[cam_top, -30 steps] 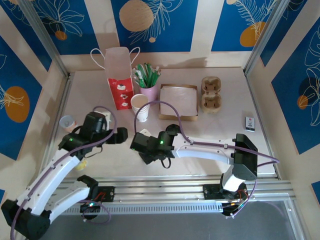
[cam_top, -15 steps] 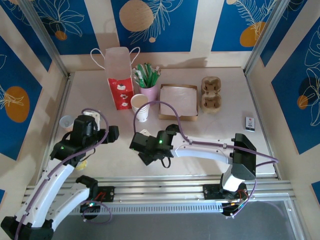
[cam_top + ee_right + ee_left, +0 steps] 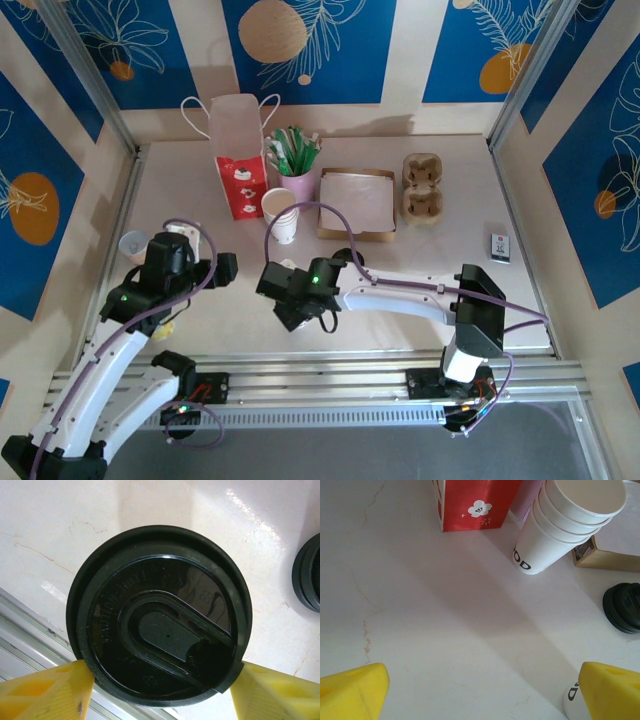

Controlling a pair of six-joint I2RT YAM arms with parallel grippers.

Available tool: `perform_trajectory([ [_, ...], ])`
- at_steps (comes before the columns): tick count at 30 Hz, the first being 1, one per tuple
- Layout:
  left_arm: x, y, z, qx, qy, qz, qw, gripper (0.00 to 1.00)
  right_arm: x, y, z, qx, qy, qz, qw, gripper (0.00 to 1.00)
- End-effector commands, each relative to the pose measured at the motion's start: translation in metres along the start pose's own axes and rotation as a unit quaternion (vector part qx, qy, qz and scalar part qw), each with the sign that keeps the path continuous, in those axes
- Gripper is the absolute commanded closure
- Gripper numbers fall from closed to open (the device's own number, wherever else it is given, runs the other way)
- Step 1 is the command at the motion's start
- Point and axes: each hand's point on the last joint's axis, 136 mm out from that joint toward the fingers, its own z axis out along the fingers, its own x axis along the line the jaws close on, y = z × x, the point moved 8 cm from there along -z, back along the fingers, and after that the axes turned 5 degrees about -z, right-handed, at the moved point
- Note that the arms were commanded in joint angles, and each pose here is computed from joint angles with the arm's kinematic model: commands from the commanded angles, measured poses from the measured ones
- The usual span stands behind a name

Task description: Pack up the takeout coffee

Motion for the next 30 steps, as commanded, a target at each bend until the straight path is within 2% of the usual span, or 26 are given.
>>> perform_trajectory([
  [1, 0.002, 0.000, 0.000, -0.009, 0.003, 0.009, 1.000, 0.03, 0.002, 0.002, -0.001, 0.007, 0.012, 0.001, 1.000, 0.30],
  [11, 0.002, 0.000, 0.001, -0.008, -0.001, 0.011, 1.000, 0.03, -0.009, 0.000, -0.008, -0.004, -0.005, 0.010, 1.000, 0.39],
  [22, 0.001, 0.000, 0.001, -0.008, -0.003, 0.012, 1.000, 0.03, -0.040, -0.020, -0.025, -0.022, -0.014, 0.050, 0.998, 0.40],
  [25, 0.001, 0.000, 0.002, -0.006, -0.003, 0.012, 1.000, 0.03, -0.040, -0.019, -0.030, -0.035, -0.003, 0.059, 0.998, 0.37],
  [30, 0.002, 0.000, 0.002, -0.006, 0.001, 0.011, 1.000, 0.03, -0.028, 0.000, -0.051, -0.074, 0.036, 0.040, 0.996, 0.21],
])
